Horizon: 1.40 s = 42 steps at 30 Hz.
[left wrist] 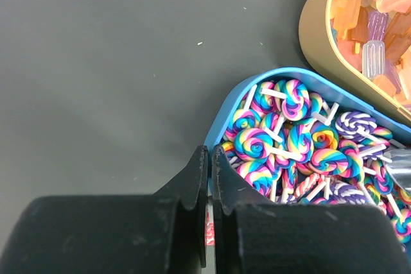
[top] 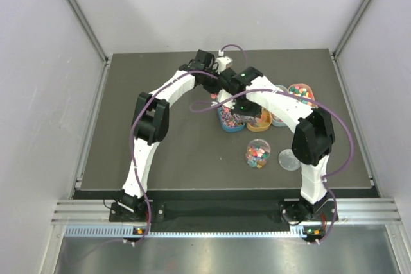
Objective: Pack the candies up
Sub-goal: Scoop the fake candies from the storage box.
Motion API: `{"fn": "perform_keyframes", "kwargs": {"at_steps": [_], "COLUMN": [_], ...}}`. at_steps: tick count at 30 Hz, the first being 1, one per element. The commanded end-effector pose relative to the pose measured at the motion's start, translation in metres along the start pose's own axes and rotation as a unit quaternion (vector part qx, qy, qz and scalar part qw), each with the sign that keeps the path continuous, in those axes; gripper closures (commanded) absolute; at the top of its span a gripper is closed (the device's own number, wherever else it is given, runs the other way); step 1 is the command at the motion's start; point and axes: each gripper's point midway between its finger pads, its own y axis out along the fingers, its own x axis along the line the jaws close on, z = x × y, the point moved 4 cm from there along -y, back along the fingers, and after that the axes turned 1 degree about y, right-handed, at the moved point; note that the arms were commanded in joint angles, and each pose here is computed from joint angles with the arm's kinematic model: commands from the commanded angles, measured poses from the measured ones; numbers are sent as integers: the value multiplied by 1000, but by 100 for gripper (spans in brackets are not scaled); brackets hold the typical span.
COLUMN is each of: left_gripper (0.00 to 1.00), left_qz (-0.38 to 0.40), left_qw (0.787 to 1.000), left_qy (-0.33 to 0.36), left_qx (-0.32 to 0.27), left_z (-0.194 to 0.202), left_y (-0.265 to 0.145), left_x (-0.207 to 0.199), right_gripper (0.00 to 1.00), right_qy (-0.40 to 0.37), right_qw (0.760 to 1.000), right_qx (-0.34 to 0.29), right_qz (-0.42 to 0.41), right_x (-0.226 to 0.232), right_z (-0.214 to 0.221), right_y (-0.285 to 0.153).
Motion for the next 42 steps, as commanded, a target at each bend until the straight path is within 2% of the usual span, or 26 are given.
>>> {"fn": "perform_keyframes", "kwargs": {"at_steps": [1, 5, 9, 12, 14, 20, 25, 33, 37, 42], "left_gripper": [100, 100, 100, 100, 100, 100, 100, 100, 100, 100], "left_qz": [37, 40, 42, 46, 48, 45, 44, 39, 40, 41], "left_qw": [999, 999, 998, 998, 998, 998, 998, 999, 999, 999], "left_qy": [-17, -17, -18, -17, -13, -9, -9, -11, -9, -14], "left_qx": [22, 27, 33, 35, 35, 33, 34, 36, 34, 32], "left_z": [5, 10, 14, 15, 14, 12, 12, 13, 11, 10], "left_y": [-2, 2, 5, 8, 9, 9, 6, 3, 2, 1], "left_x": [-35, -37, -40, -44, -48, -50, -51, -51, -51, -52], "right_gripper": [100, 100, 100, 100, 100, 100, 100, 100, 100, 100], "right_qy": [1, 25, 14, -58, -131, -198, -236, -281, -262, -202], "right_qw": [987, 986, 990, 991, 984, 971, 958, 939, 949, 975], "right_qx": [52, 54, 61, 87, 114, 128, 149, 193, 169, 92], "right_qz": [-149, -153, -127, -77, -37, 47, 73, 52, 47, 24], "right_x": [47, 50, 47, 44, 42, 11, 0, 7, 4, 10], "right_z": [20, 19, 19, 19, 18, -2, 2, 13, -6, -36], "right_y": [22, 21, 17, 14, 12, -4, -11, 6, 10, 6]}}
